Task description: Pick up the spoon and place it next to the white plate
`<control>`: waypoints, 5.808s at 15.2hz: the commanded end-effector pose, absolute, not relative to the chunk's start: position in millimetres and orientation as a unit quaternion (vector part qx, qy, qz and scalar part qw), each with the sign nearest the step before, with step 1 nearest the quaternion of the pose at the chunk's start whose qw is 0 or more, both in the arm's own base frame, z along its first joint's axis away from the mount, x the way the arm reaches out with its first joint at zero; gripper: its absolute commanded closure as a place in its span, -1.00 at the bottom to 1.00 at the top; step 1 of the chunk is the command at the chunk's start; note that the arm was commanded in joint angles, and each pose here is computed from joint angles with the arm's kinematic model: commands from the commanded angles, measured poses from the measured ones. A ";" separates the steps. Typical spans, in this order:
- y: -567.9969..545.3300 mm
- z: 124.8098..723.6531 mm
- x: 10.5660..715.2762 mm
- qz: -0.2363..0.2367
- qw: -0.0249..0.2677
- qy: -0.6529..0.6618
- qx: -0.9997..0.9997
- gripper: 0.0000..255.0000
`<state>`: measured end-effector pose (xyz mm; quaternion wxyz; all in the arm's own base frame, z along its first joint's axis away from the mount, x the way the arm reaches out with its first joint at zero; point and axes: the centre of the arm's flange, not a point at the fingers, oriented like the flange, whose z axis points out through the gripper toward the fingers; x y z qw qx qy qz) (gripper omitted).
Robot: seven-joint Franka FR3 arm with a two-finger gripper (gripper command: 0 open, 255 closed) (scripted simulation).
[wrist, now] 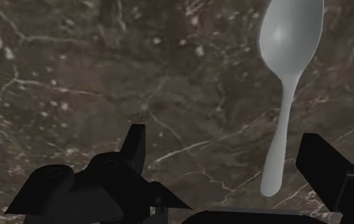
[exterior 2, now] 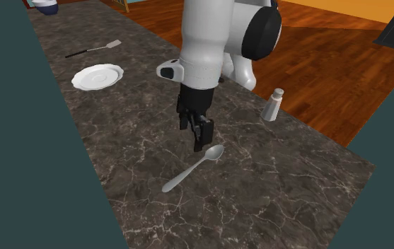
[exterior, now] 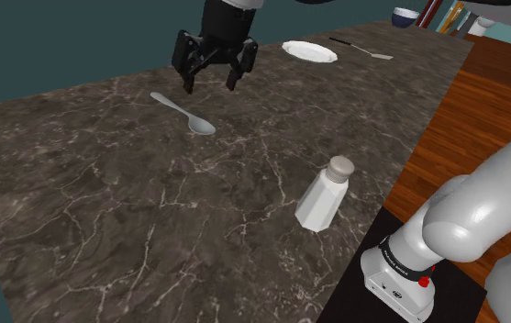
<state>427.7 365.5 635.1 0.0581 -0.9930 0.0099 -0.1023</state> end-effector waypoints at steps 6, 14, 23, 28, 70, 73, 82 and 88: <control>425.1 629.2 446.5 -0.112 0.060 0.009 -0.992 -1.00; 428.5 600.7 453.1 -0.112 0.060 0.009 -0.992 -1.00; 428.5 600.8 453.1 -0.112 0.060 0.009 -0.992 1.00; 428.5 600.8 453.1 -0.112 0.060 0.009 -0.992 1.00; 115.1 688.7 499.0 -0.112 0.060 0.009 -0.992 1.00; 75.9 688.8 504.7 -0.112 0.060 0.009 -0.992 1.00; -41.7 689.2 521.9 -0.112 0.060 0.009 -0.992 1.00; -120.0 689.5 533.4 -0.112 0.060 0.009 -0.992 1.00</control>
